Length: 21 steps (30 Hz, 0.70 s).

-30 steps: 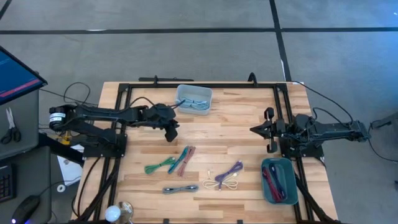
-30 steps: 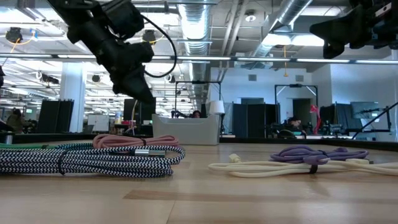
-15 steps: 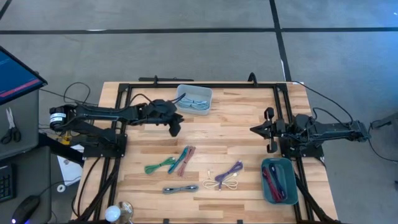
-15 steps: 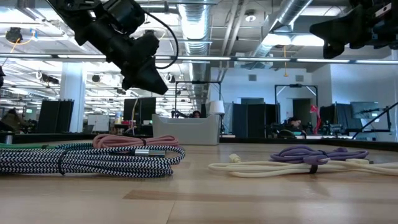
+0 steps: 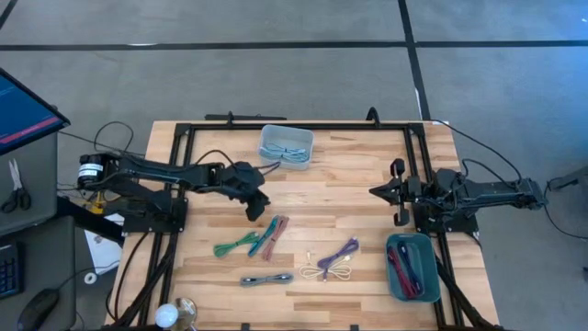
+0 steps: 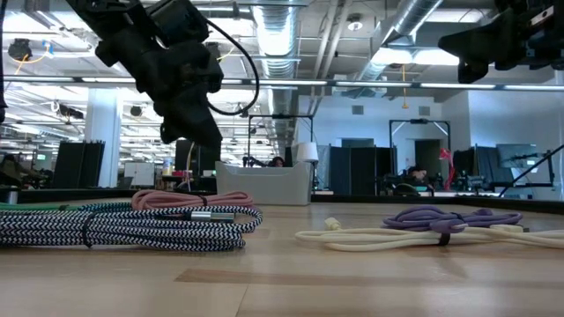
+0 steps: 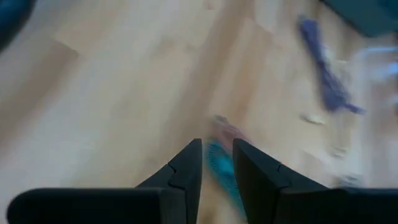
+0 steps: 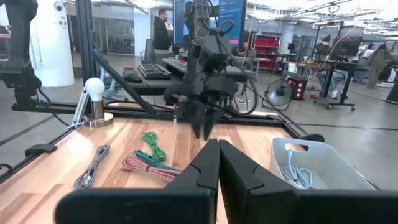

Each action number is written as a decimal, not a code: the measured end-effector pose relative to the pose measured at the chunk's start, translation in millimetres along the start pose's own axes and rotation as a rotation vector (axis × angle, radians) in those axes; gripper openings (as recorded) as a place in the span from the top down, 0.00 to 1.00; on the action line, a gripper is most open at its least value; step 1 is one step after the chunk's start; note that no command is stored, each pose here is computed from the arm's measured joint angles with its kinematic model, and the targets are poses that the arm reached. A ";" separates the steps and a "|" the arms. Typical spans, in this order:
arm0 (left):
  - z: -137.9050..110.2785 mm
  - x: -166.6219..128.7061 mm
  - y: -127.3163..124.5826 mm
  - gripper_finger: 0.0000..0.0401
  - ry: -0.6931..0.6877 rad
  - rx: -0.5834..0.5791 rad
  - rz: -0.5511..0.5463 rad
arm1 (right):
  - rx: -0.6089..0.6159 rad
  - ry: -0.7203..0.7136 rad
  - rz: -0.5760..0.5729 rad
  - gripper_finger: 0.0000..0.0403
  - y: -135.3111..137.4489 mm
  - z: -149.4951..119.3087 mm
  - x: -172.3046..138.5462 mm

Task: Pick & Place USB Port
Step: Put the blue patterned charger cable into the blue bin

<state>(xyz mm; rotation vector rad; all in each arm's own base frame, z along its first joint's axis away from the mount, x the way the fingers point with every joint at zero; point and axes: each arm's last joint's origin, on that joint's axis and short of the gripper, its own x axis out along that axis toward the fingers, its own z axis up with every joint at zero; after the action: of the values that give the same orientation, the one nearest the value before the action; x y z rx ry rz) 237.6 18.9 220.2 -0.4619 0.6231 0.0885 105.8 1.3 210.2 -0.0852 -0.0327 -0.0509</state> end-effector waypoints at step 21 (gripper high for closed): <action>-20.7 9.7 -45.8 0.77 0.028 -0.074 -0.020 | 0.007 0.031 -0.046 1.00 -1.1 -2.7 -0.1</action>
<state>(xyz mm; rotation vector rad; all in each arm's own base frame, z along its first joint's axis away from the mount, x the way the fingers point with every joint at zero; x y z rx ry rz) 244.2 -31.8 217.7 -0.5416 0.6445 0.0863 105.8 0.0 207.7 -0.0765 -0.0037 -0.0979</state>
